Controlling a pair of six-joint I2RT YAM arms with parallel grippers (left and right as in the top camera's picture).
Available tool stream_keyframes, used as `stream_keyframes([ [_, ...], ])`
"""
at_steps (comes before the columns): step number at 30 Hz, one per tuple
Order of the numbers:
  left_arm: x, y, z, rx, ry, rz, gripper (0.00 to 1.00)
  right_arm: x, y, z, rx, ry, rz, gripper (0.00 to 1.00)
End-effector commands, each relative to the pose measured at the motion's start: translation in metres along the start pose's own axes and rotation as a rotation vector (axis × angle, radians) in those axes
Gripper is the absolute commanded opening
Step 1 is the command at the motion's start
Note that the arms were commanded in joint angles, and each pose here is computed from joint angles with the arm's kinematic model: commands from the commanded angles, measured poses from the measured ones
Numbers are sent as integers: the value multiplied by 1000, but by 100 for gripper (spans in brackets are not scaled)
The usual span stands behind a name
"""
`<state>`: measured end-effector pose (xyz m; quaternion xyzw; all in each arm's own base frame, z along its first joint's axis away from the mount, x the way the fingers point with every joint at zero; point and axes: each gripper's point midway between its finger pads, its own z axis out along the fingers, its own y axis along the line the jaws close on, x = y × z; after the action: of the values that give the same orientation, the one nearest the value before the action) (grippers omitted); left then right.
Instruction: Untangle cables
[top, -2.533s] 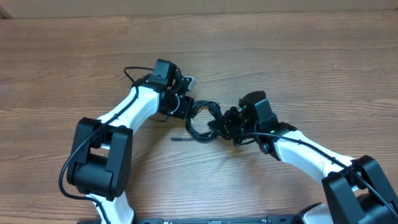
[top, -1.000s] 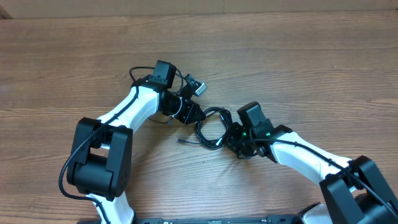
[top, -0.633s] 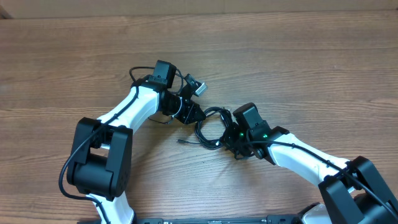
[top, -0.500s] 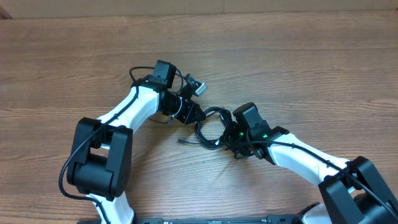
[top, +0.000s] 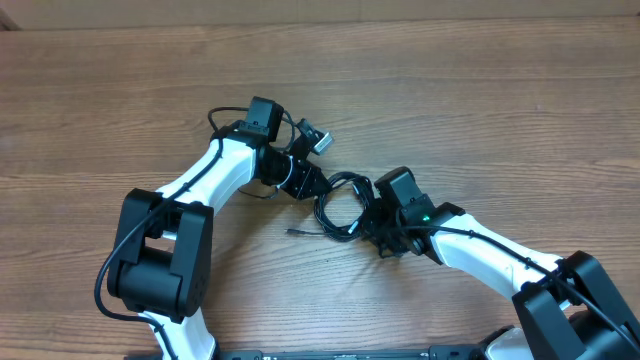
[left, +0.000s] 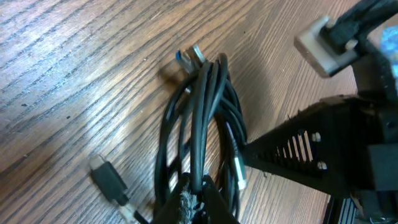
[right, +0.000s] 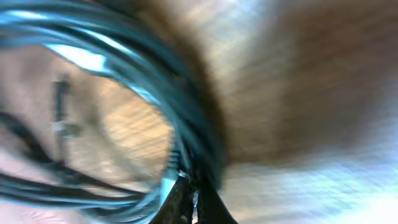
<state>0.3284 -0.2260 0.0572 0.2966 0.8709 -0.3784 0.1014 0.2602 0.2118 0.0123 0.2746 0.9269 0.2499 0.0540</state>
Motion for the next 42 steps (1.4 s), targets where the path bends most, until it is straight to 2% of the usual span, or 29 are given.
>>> stream_keyframes([
  [1,3,-5,5,33,9,19,4,-4,24,-1,-75,-34,-36,5],
  [6,3,-5,5,33,9,19,4,-11,33,-2,-107,-79,-55,8],
  [11,3,-5,5,33,9,19,4,-17,30,-2,-95,-99,-48,6],
  [18,3,-5,5,33,9,19,4,-15,20,-4,-79,-36,-26,6],
  [26,3,-5,5,34,9,19,4,-14,13,-3,-52,-34,-20,17],
  [34,3,-6,5,38,8,18,4,-15,14,-1,-32,-82,-45,21],
  [42,3,-7,5,41,7,18,4,-14,22,0,-42,-135,-80,21],
])
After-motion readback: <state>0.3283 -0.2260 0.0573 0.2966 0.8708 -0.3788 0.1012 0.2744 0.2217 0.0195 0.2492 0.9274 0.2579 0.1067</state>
